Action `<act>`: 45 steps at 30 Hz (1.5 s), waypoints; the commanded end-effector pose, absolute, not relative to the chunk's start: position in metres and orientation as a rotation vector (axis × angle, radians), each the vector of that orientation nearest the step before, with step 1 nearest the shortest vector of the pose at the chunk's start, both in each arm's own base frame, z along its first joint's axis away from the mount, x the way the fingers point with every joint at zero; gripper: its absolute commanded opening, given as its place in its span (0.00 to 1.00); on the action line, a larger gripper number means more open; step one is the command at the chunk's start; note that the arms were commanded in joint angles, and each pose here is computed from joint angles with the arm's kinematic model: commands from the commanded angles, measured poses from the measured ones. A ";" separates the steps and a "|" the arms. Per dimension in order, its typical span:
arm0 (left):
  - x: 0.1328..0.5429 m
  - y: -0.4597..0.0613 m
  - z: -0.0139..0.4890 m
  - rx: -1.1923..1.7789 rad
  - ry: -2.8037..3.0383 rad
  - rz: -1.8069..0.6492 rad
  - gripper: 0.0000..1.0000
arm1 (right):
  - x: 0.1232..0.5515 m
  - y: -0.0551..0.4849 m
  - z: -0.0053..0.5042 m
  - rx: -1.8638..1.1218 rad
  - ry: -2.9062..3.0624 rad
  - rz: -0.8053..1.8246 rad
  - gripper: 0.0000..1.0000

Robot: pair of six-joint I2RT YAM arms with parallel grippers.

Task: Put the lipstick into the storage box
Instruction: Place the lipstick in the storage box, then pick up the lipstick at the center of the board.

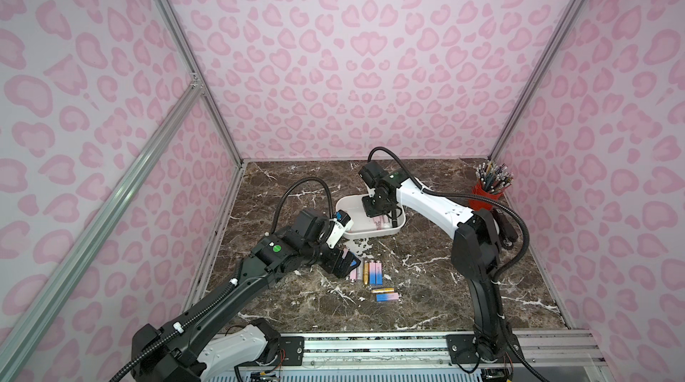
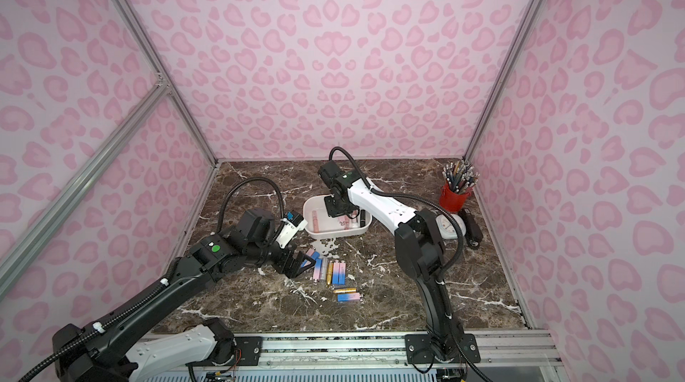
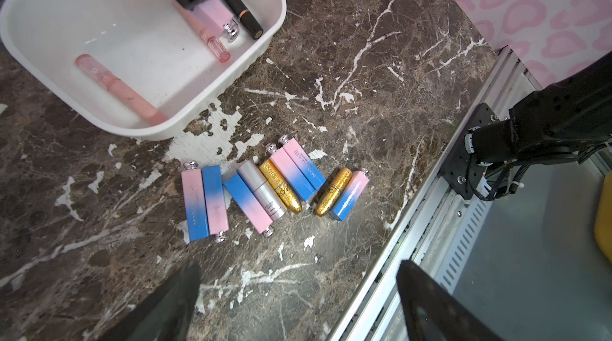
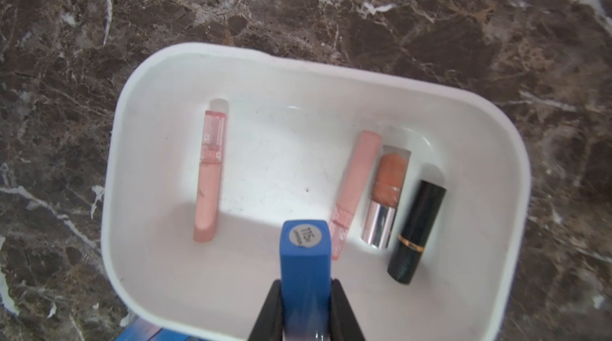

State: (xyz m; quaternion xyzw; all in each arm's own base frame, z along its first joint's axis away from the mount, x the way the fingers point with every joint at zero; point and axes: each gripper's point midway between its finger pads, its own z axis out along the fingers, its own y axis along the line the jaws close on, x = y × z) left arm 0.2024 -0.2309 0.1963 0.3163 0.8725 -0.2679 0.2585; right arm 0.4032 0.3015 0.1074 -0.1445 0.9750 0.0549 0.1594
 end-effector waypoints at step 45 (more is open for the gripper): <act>0.197 -0.242 0.200 0.816 2.343 -0.848 0.94 | 0.274 0.253 0.109 -0.329 2.897 0.263 0.38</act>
